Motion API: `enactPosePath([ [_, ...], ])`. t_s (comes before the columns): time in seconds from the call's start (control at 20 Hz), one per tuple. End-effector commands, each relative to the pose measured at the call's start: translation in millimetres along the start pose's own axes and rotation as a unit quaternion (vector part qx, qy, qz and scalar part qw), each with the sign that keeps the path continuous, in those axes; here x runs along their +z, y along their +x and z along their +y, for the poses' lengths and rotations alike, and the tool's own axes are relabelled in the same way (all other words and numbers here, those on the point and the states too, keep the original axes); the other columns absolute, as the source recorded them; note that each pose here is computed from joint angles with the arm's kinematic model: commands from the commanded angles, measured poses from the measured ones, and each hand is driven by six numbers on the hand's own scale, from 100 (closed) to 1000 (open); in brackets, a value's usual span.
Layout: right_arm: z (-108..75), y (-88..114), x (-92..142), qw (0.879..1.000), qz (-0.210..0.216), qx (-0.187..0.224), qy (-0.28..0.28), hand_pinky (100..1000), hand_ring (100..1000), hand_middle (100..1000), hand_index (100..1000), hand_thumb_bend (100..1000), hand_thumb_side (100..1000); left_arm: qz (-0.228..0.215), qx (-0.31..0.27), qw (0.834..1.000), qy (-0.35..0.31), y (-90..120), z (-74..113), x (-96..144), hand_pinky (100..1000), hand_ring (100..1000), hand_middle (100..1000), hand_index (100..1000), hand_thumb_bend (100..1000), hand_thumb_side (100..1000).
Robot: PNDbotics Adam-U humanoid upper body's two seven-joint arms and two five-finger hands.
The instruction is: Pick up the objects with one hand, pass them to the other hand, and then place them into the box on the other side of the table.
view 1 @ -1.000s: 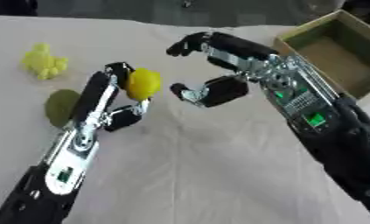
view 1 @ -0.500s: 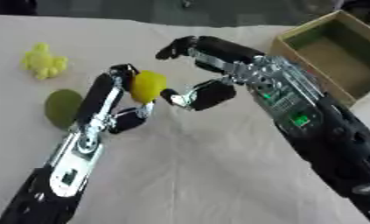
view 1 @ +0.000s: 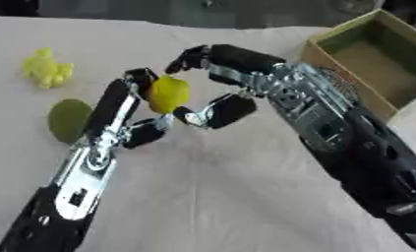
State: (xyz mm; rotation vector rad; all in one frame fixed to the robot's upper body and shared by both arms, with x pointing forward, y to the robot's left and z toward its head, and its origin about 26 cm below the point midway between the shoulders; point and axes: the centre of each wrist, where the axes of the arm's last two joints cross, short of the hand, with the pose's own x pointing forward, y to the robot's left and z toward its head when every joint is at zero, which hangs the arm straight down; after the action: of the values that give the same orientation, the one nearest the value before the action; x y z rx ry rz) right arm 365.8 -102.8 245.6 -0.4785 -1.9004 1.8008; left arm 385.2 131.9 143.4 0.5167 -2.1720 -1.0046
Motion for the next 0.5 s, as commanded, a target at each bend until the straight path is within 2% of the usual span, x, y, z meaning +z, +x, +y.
enactPosePath([
  [0.05,-7.8,3.1,-3.5,1.000,-0.003,0.022,-0.004,931,867,829,881,291,514,-0.031,0.002,1.000,0.002,7.0,6.3,-5.2,528,503,549,589,100,100],
  [0.25,-4.2,-1.4,-5.4,1.000,0.013,0.026,-0.007,930,866,828,881,285,520,-0.037,-0.004,0.999,-0.001,5.9,7.7,-4.1,527,504,549,589,100,100],
  [0.5,-1.2,-0.6,-8.9,1.000,0.012,0.019,-0.011,930,863,823,878,270,511,-0.040,-0.002,0.999,0.000,7.4,5.6,-4.2,525,502,548,589,100,100],
])
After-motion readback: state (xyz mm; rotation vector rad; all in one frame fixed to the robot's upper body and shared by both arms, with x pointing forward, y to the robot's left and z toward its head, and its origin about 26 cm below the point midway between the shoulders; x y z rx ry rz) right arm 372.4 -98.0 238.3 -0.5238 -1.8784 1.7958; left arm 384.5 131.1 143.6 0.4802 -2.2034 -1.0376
